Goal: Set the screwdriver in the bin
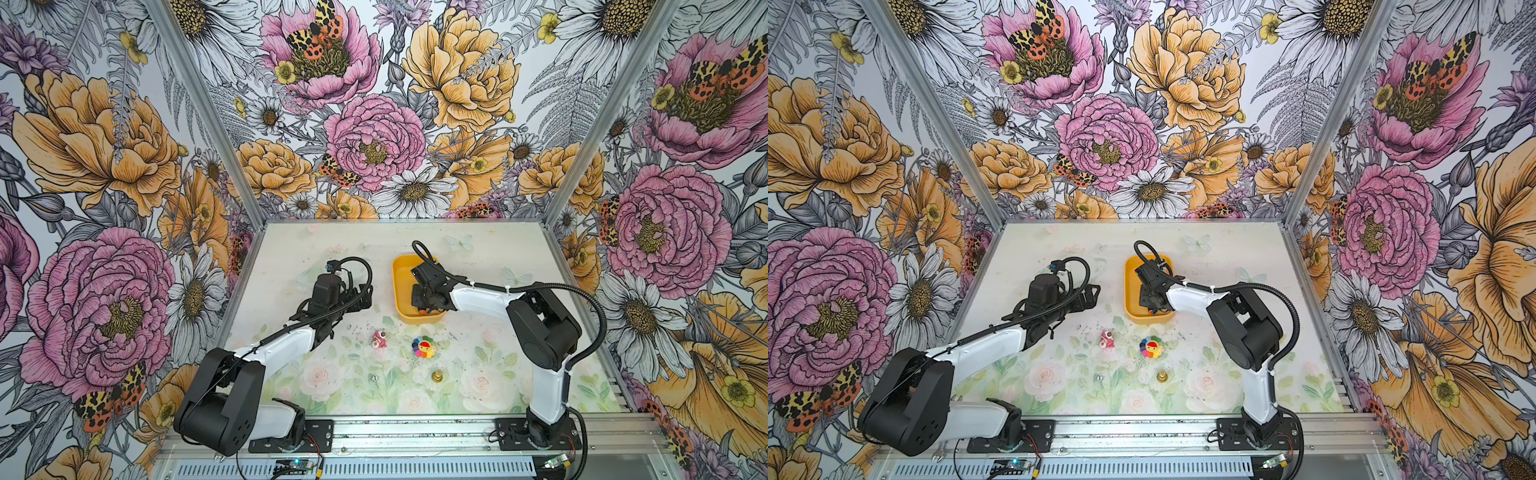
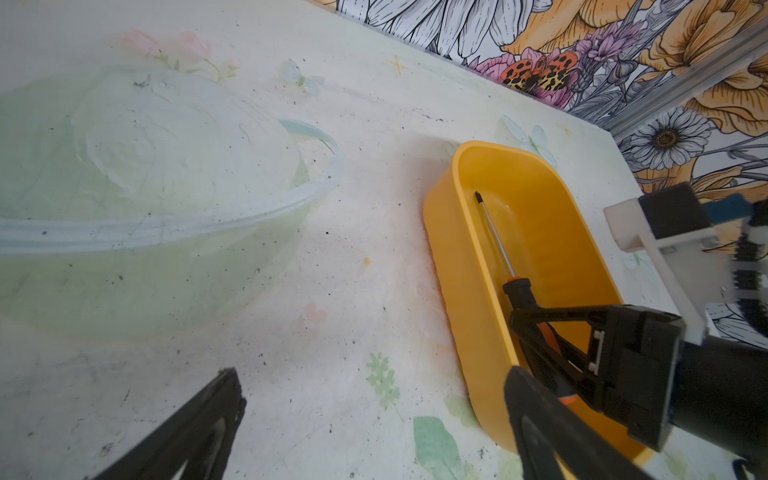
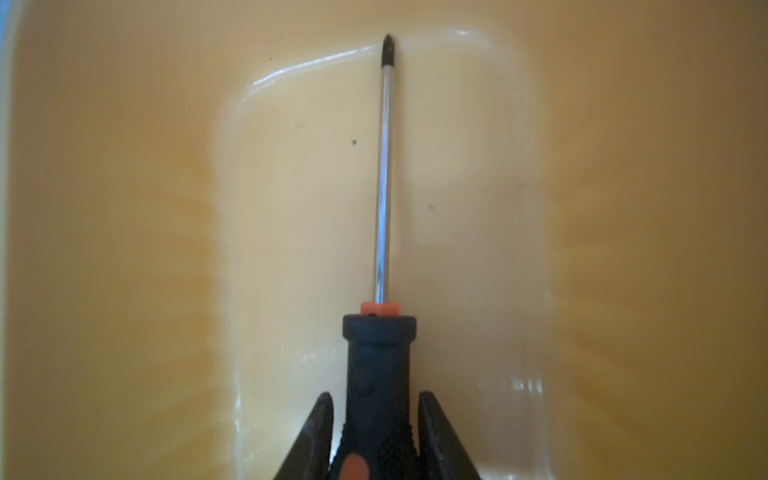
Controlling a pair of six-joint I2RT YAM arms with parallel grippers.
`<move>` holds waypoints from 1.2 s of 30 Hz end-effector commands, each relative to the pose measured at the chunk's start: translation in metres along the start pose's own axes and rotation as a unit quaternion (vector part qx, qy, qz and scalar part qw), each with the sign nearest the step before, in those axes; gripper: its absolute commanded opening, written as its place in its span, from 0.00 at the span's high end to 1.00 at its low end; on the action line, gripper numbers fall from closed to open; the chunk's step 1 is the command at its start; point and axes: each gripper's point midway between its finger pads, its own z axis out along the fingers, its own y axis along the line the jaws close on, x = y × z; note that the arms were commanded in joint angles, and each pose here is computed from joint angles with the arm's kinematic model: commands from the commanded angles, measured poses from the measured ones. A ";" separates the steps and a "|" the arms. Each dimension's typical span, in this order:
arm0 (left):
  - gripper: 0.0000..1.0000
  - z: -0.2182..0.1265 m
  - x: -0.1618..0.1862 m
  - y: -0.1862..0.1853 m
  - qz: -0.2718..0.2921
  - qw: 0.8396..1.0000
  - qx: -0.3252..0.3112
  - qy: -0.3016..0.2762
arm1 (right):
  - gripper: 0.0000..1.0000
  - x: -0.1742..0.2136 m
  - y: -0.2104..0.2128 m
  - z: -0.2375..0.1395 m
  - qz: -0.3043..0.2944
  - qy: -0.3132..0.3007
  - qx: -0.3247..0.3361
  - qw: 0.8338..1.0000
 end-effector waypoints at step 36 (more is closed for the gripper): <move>0.01 -0.045 -0.054 -0.001 0.090 0.989 -0.058 -0.101 | 0.56 -0.075 -0.203 -0.189 -0.113 -0.268 0.107 0.951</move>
